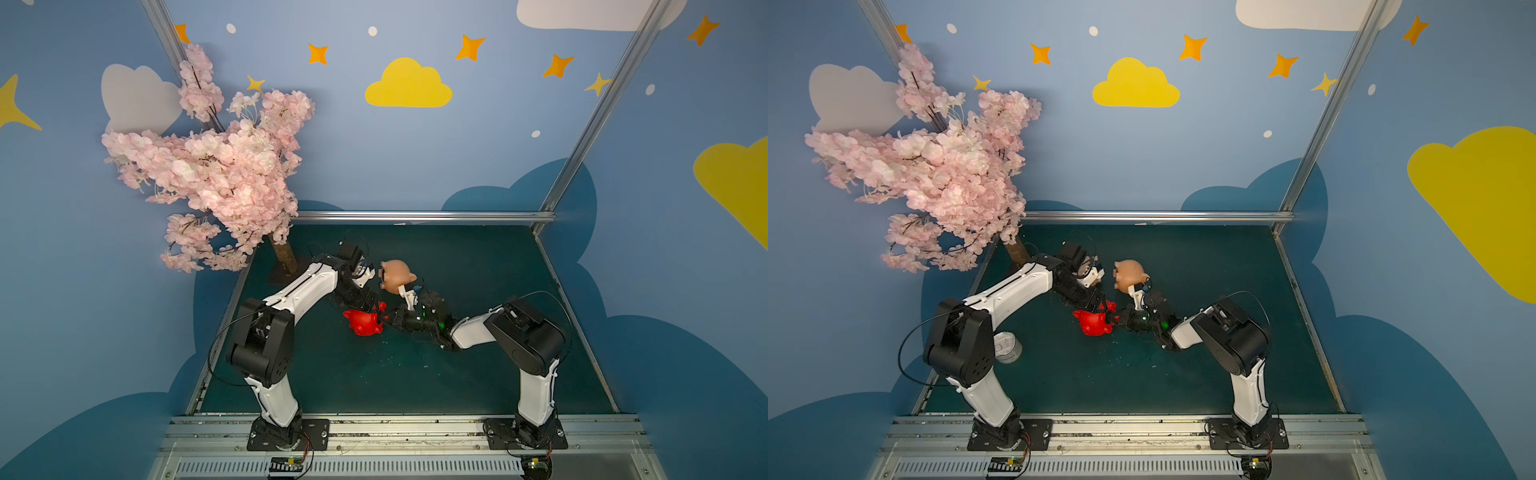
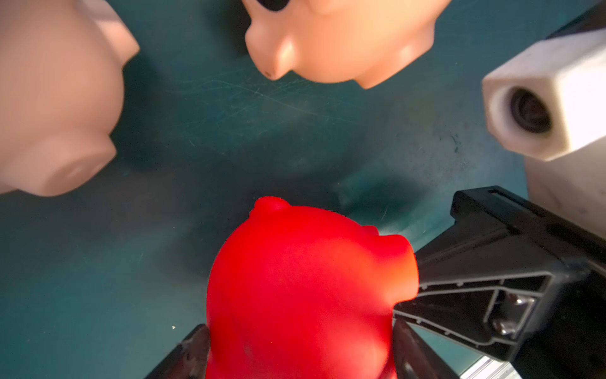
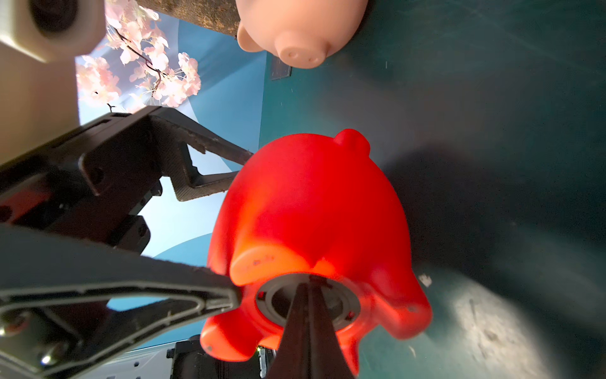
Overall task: Close piggy banks
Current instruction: Hold the piggy bank at the center of the board.
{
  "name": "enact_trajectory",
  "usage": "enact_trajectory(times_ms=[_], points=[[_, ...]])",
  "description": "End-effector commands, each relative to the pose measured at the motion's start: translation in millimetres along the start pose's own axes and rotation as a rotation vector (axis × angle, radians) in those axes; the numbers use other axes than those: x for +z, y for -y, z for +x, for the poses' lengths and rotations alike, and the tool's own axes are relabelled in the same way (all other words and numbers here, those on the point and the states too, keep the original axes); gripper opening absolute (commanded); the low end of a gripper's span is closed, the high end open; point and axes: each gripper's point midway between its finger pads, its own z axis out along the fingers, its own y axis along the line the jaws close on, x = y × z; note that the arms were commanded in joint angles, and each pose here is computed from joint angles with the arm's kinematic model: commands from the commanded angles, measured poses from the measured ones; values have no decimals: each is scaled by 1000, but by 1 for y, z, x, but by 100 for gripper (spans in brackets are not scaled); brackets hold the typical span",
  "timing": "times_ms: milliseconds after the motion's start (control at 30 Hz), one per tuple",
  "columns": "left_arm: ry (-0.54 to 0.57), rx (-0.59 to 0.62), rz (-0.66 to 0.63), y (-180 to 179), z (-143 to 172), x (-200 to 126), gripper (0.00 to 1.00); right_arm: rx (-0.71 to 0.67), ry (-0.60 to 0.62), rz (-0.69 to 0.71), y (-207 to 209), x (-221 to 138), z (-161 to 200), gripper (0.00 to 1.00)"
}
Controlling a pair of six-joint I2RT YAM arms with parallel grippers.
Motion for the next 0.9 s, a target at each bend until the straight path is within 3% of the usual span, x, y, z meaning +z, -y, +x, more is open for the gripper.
enact_trajectory(times_ms=[0,200,667,867], points=[[-142,-4,62,14,37,17,83,20,9,67,11,0,-3,0],[-118,4,46,13,31,11,85,-17,2,91,6,-5,-3,0],[36,15,58,25,-11,-26,90,-99,-44,207,1,-35,-5,13],[265,3,-40,14,-49,-65,90,-148,-18,261,-2,-56,-14,14]])
